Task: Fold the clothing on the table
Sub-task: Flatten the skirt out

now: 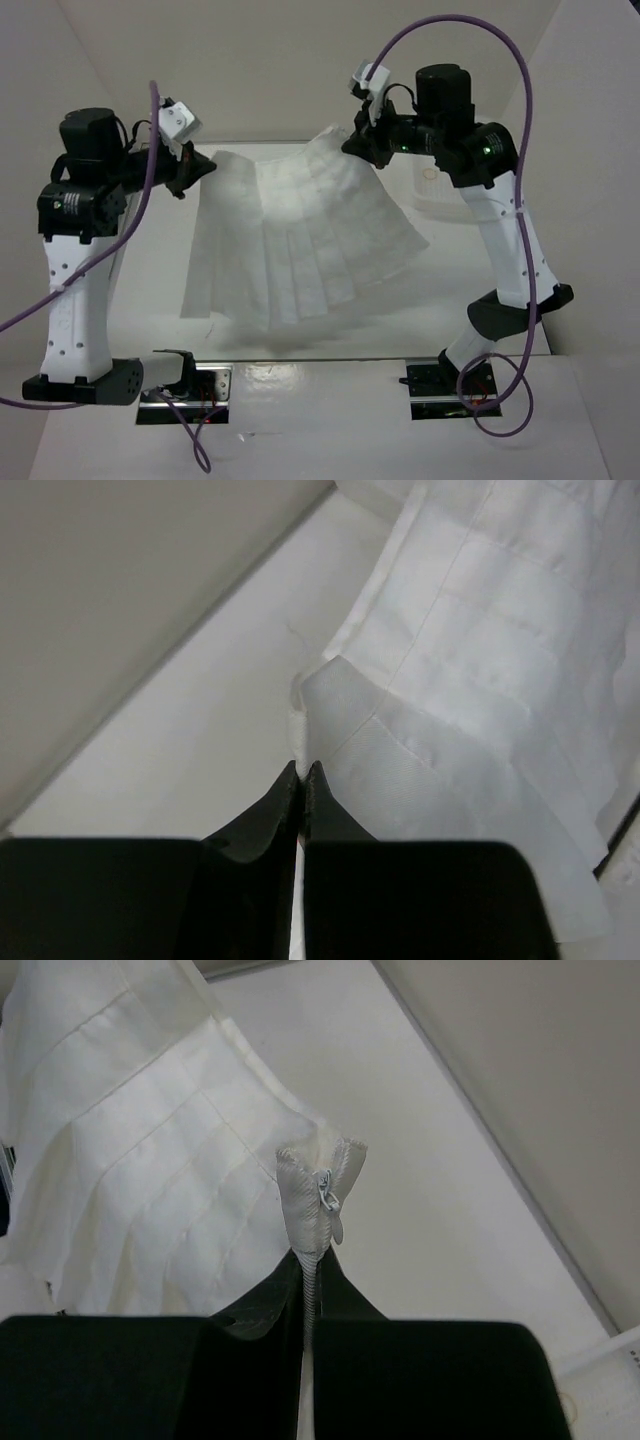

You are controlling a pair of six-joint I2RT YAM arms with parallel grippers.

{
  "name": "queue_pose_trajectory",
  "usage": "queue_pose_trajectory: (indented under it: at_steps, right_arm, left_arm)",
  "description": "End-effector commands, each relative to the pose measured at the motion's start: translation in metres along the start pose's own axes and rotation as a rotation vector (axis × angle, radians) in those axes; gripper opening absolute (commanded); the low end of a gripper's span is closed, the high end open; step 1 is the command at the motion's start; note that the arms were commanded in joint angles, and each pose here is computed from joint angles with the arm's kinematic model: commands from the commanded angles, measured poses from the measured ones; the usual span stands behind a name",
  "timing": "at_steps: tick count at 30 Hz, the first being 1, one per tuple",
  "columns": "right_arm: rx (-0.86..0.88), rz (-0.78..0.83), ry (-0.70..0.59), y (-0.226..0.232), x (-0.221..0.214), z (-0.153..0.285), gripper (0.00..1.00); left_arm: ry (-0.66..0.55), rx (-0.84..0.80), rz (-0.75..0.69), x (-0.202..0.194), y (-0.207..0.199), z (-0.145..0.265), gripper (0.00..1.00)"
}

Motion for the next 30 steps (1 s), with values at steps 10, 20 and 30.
queue_pose_trajectory:
  at_steps: [10,20,30]
  right_arm:
    - [0.019,-0.274,0.358,-0.070,-0.189,-0.154,0.00]
    - [-0.226,-0.367,0.358,-0.156,-0.227,-0.195,0.51]
    - [-0.623,-0.346,0.330,-0.197,-0.195,-0.175,0.92]
  left_arm:
    - [0.331,0.002,0.320,-0.180,0.068,-0.140,0.03]
    - [0.383,0.148,0.392,-0.233,0.116,-0.206,0.65]
    - [0.369,0.414,0.449,-0.227,0.160,-0.196,1.00]
Point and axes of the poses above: each gripper's point midway between its finger pads, its own z axis back along the fingers, its own y axis along the line the jaws close on, x = y × z, the point moved 6 cm from there along z, back along the fingers, and after that the axes turned 2 degrees about z, right-handed, at the moved point
